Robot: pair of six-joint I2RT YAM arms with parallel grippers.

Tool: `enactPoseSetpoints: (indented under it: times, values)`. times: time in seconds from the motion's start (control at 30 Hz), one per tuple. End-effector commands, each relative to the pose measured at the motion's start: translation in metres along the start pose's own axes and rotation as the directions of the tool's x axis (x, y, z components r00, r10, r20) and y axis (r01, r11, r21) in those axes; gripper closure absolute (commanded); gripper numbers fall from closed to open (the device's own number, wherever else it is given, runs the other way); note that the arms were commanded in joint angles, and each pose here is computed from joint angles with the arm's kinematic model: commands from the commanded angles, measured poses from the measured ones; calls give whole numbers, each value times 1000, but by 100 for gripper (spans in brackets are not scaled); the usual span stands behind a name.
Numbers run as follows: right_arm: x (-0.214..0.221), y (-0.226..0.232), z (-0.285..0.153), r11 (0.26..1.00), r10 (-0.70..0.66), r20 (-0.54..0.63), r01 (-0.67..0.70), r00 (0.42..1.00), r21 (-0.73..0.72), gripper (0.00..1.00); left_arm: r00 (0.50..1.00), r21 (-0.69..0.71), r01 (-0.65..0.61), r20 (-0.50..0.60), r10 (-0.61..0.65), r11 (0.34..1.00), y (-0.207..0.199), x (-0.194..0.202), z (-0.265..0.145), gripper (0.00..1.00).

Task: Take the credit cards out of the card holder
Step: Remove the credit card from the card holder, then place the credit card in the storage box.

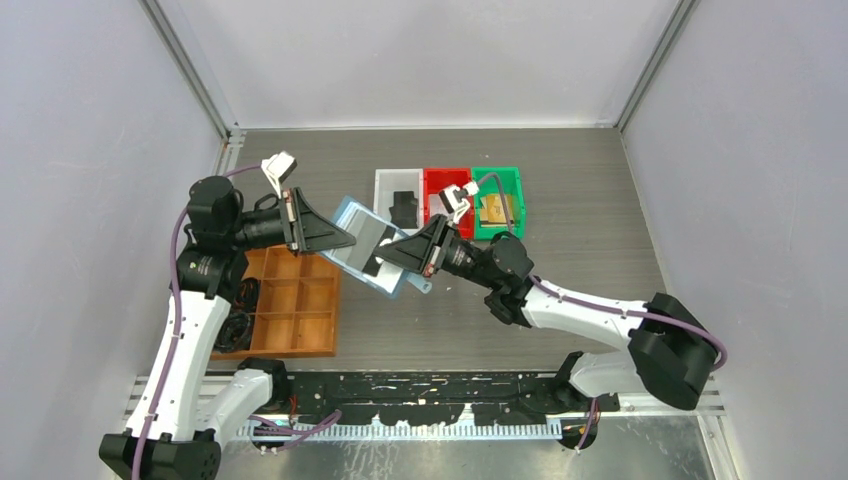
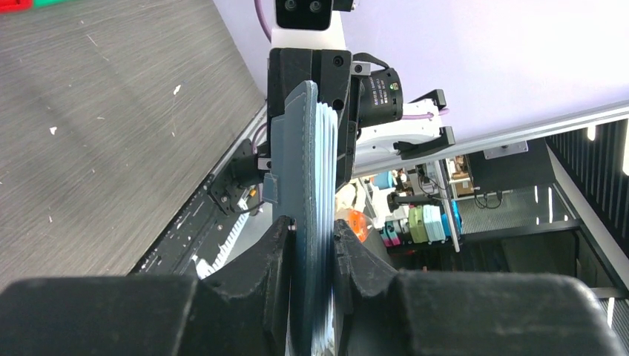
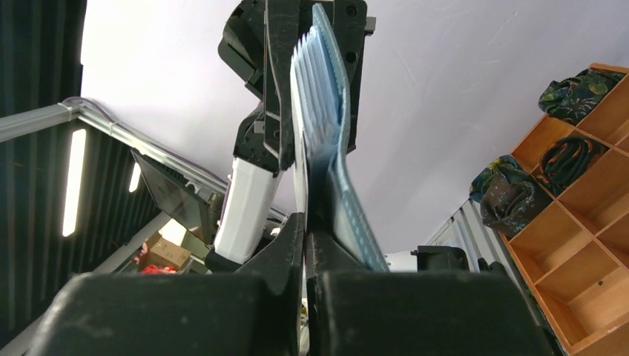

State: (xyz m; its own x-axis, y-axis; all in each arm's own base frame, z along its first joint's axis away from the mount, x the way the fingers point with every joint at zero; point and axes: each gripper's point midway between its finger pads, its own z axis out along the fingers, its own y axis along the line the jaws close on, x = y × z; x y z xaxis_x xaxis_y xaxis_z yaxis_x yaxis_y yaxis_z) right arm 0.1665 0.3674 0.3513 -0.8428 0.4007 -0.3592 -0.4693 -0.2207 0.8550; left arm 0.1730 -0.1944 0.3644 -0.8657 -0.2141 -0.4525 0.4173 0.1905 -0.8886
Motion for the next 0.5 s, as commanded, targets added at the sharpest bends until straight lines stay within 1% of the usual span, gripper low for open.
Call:
enactPoseSetpoints:
  times: [0.0,0.03,0.2,0.3,0.37,0.47]
  values:
    - [-3,16,-14,998,-58,32,59,998,-19,98,990,64,-142,14,142,988,-34,-7,-8,100]
    - [-2,15,-18,998,-63,31,63,998,-6,99,989,63,-148,18,147,987,-34,-8,-8,100]
    - [-6,12,-40,996,-85,33,84,996,41,99,980,44,-201,18,201,979,-31,-11,-12,100]
    - [-21,18,-58,990,-117,50,113,992,80,99,959,21,-283,5,283,959,-26,-9,-16,100]
    - [-35,17,-68,978,-157,59,147,986,148,99,923,-6,-384,-10,384,923,-26,-5,-21,100]
    - [-61,6,-79,927,-241,57,213,969,309,99,859,-56,-512,-47,510,857,-21,4,-28,100]
